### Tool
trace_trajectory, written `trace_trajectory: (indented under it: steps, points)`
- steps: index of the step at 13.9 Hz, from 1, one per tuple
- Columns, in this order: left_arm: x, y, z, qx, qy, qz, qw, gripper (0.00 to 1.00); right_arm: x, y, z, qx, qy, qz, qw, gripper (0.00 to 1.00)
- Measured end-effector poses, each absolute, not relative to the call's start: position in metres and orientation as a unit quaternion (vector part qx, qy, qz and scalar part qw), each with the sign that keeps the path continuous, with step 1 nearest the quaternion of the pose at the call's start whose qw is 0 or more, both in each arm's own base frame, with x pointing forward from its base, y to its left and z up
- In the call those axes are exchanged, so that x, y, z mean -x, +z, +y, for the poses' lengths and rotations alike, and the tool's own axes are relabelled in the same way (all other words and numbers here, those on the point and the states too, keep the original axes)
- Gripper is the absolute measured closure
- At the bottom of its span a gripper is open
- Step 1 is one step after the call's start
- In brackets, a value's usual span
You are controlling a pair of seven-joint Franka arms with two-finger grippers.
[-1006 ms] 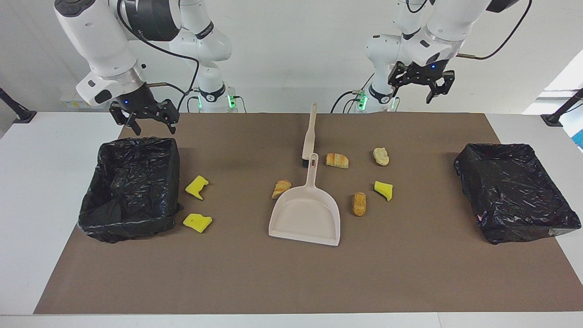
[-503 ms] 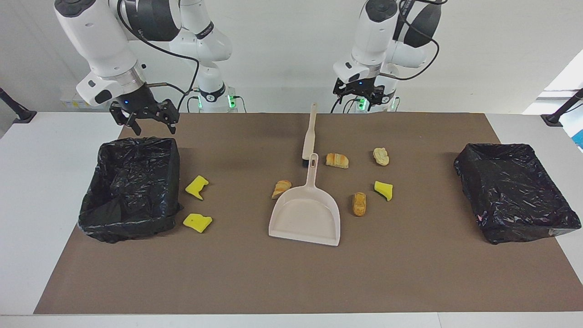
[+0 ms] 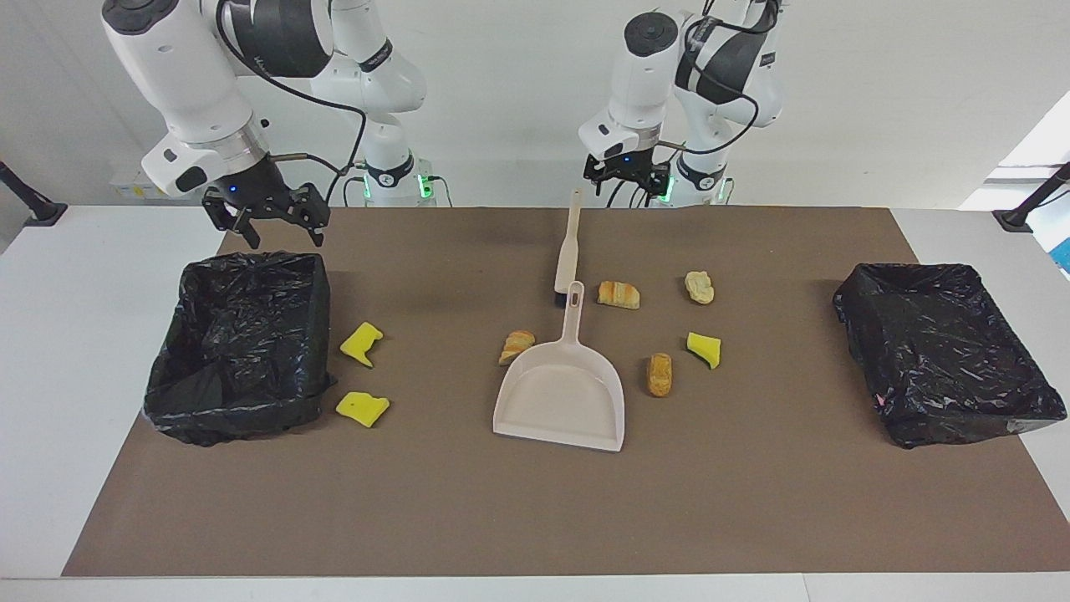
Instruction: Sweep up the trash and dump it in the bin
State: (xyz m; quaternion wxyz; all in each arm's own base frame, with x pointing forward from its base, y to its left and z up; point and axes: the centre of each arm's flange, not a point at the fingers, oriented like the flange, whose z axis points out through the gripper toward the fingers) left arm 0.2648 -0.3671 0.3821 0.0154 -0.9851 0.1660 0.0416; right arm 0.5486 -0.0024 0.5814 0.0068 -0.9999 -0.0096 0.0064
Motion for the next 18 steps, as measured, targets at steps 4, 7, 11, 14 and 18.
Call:
trace_trajectory:
  steps: [4, 7, 11, 14, 18]
  points:
    - [-0.243, 0.352, -0.379, 0.983, 0.045, 0.176, 0.022, 0.00, -0.543, 0.581, 0.000, 1.000, 0.008, -0.012, 0.005, 0.00]
    - [-0.240, 0.349, -0.379, 0.982, 0.047, 0.179, 0.024, 0.02, -0.542, 0.579, 0.000, 1.000, 0.010, -0.012, 0.005, 0.00]
    - [-0.239, 0.348, -0.378, 0.985, 0.048, 0.162, 0.026, 0.45, -0.542, 0.579, 0.000, 1.000, 0.008, -0.012, 0.005, 0.00]
    - [-0.239, 0.348, -0.378, 0.986, 0.048, 0.157, 0.026, 0.74, -0.542, 0.579, 0.004, 1.000, 0.008, -0.017, 0.002, 0.00]
    - [-0.247, 0.359, -0.378, 0.987, 0.057, 0.144, 0.033, 0.74, -0.544, 0.583, 0.020, 0.999, -0.001, -0.032, -0.001, 0.00]
